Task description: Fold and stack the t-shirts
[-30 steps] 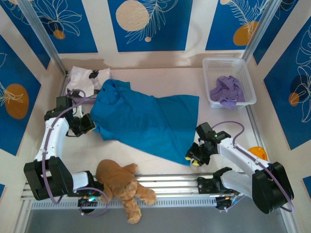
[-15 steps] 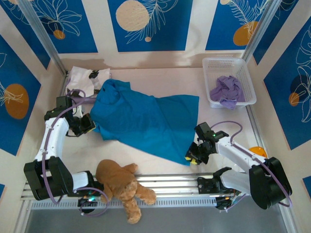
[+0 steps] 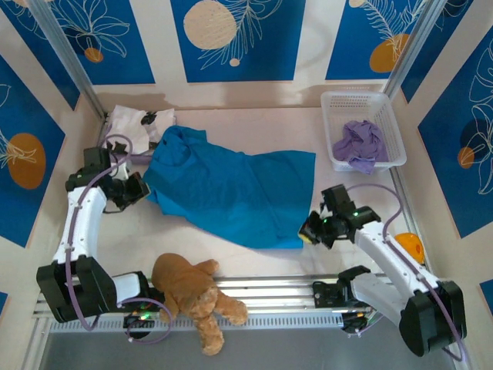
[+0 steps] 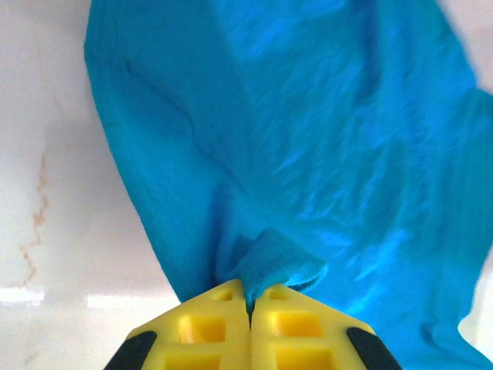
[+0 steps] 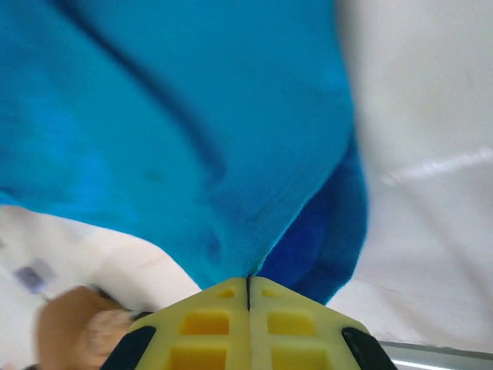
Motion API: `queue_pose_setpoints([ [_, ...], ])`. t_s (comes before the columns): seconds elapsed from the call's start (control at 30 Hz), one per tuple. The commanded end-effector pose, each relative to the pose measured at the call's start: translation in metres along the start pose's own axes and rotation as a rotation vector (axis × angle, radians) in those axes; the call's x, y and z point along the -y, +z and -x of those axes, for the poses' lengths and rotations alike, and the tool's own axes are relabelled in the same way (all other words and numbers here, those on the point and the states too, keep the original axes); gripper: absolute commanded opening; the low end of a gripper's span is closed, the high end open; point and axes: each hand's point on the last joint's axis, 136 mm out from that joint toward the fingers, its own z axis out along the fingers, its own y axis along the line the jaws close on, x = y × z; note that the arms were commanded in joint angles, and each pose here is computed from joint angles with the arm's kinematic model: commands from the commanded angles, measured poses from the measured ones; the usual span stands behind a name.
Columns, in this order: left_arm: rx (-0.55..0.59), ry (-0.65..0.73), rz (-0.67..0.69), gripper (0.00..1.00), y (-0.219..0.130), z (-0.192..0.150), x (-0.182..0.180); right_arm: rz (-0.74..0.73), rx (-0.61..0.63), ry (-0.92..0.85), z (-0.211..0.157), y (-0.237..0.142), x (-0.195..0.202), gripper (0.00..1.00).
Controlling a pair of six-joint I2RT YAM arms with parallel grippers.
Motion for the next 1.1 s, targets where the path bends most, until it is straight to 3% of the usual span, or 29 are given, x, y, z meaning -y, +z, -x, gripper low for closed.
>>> queue_pose_setpoints([
  [0.0,0.173,0.06,-0.128,0.0,-0.038,0.052,0.044,0.133,0.12,-0.083,0.022,-0.052,-0.051,0.0],
  [0.27,0.394,0.192,-0.333,0.0,-0.109,0.131,0.122,0.331,0.411,-0.283,0.059,-0.188,-0.164,0.0],
  [0.4,0.527,0.27,-0.43,0.0,-0.161,0.155,0.162,0.371,0.559,-0.361,0.069,-0.239,-0.194,0.0],
  [0.57,0.715,0.257,-0.496,0.0,-0.217,0.174,0.186,0.426,0.756,-0.431,0.073,-0.299,-0.217,0.0],
  [0.7,0.892,0.25,-0.542,0.0,-0.269,0.182,0.202,0.445,0.884,-0.483,0.072,-0.336,-0.227,0.0],
  [0.87,1.085,0.335,-0.517,0.0,-0.335,0.178,0.219,0.458,1.072,-0.56,0.069,-0.384,-0.236,0.0],
  [1.07,1.253,0.38,-0.478,0.0,-0.391,0.165,0.227,0.485,1.271,-0.614,0.058,-0.441,-0.243,0.0],
])
